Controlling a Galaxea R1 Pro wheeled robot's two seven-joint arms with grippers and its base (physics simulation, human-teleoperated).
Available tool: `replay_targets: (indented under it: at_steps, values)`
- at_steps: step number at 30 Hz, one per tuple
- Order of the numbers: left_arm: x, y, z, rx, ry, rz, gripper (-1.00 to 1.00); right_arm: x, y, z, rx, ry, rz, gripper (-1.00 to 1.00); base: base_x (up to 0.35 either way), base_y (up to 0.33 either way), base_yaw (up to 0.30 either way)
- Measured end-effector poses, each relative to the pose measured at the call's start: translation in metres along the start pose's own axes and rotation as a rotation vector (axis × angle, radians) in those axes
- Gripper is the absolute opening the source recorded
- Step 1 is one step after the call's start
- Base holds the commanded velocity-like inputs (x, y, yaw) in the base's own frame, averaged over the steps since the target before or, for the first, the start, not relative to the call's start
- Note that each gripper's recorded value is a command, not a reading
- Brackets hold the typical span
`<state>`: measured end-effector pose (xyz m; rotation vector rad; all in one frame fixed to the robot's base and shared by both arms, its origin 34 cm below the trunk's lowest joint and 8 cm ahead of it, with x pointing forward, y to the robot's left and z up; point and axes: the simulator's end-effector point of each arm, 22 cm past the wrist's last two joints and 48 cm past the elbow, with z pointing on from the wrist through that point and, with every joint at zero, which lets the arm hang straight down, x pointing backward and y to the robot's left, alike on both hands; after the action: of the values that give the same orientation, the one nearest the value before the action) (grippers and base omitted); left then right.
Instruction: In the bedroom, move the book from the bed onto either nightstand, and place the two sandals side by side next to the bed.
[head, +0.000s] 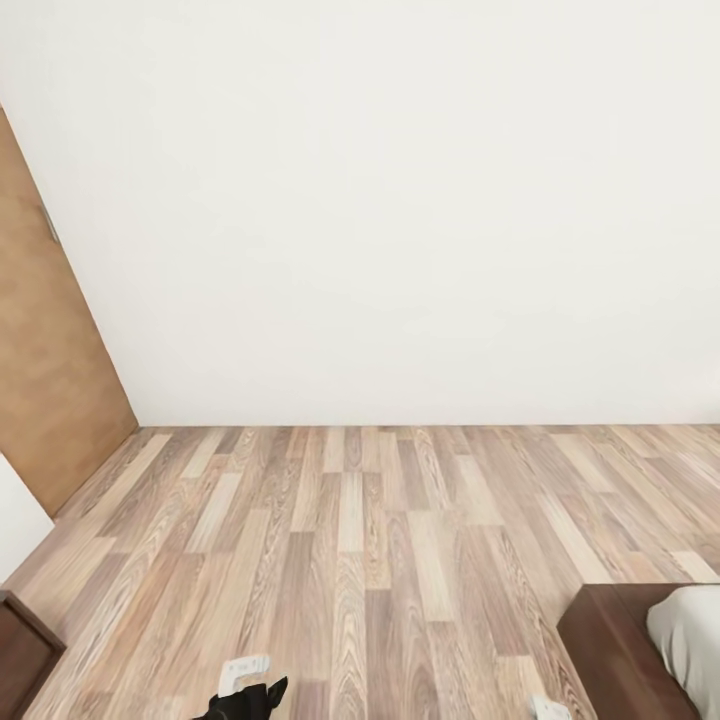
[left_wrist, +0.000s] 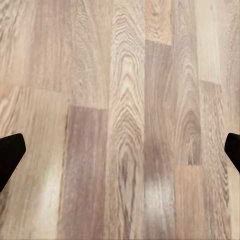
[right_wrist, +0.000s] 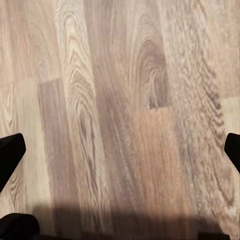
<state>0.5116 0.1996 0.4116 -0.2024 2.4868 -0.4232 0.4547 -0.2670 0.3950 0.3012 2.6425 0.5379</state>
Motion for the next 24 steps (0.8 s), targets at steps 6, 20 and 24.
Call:
replay_targets:
  at_steps: [6, 20, 24]
  values:
    - [0.0001, 0.0001, 0.0002, 0.0, 0.0, -0.001, 1.0, 0.0, 0.0, 0.0003, 0.0, 0.001, -0.001, 1.0, 0.145, 0.0, 0.0]
    - [0.0001, 0.0001, 0.0003, 0.0, 0.0, -0.001, 1.0, -0.0008, -0.0006, 0.0001, 0.001, -0.001, 0.0, 1.0, 0.006, 0.0, -0.076]
    - [0.0001, 0.0001, 0.0003, 0.0, 0.0, -0.001, 1.0, -0.0007, -0.0006, 0.0001, 0.001, -0.001, 0.0, 1.0, 0.0, 0.0, -0.279]
